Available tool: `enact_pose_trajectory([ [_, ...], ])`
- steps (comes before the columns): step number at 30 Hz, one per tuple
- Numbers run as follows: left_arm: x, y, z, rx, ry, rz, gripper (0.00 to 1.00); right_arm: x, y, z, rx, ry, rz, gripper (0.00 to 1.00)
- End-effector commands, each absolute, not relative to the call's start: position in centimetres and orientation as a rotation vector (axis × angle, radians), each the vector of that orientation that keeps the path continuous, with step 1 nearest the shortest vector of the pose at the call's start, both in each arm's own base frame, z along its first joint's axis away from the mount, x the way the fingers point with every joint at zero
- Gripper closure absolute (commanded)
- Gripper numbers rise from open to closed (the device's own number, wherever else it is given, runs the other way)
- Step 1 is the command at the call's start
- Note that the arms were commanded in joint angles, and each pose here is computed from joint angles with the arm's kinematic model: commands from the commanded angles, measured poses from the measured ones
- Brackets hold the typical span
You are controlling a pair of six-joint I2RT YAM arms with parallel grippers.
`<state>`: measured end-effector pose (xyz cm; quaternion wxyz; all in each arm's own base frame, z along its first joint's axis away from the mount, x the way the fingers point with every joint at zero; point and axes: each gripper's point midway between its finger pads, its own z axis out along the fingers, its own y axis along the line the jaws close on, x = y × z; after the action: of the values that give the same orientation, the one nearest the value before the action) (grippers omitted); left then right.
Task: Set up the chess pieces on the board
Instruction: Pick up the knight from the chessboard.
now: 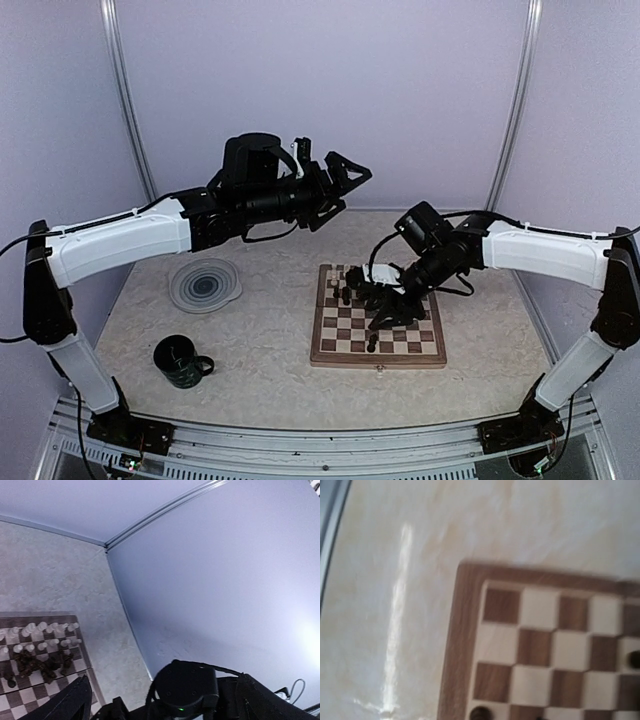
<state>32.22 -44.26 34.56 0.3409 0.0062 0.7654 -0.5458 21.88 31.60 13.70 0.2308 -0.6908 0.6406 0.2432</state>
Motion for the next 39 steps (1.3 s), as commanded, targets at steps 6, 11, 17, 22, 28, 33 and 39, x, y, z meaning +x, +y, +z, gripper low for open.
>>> enact_pose_trajectory([
  [6, 26.9, -44.8, 46.3, 0.046, 1.756, -1.739, 0.01, 24.5, 29.7, 17.5, -1.730, 1.786, 0.732, 0.53],
  [11, 26.9, -44.6, 48.1, 0.081, 1.692, -1.786, 0.01, 25.6, 29.6, 17.9, -1.708, 1.801, 0.721, 0.52],
  [17, 27.0, -44.2, 49.2, 0.089, 1.627, -1.797, 0.01, 25.9, 29.5, 17.7, -1.705, 1.807, 0.718, 0.52],
  [22, 26.8, -45.3, 48.7, 0.107, 1.630, -1.896, 0.01, 25.8, 29.3, 17.4, -1.701, 1.807, 0.713, 0.52],
  [28, 26.8, -45.9, 48.8, 0.153, 1.590, -1.855, 0.01, 25.6, 28.9, 17.4, -1.699, 1.805, 0.704, 0.52],
  [33, 27.0, -44.3, 45.9, 0.348, 1.516, -1.542, 0.01, 26.6, 28.0, 18.9, -1.636, 1.785, 0.704, 0.52],
  [39, 32.8, -37.7, 36.8, 0.444, 1.705, -0.955, 0.01, 30.6, 24.2, 20.4, -1.435, 1.818, 0.601, 0.53],
])
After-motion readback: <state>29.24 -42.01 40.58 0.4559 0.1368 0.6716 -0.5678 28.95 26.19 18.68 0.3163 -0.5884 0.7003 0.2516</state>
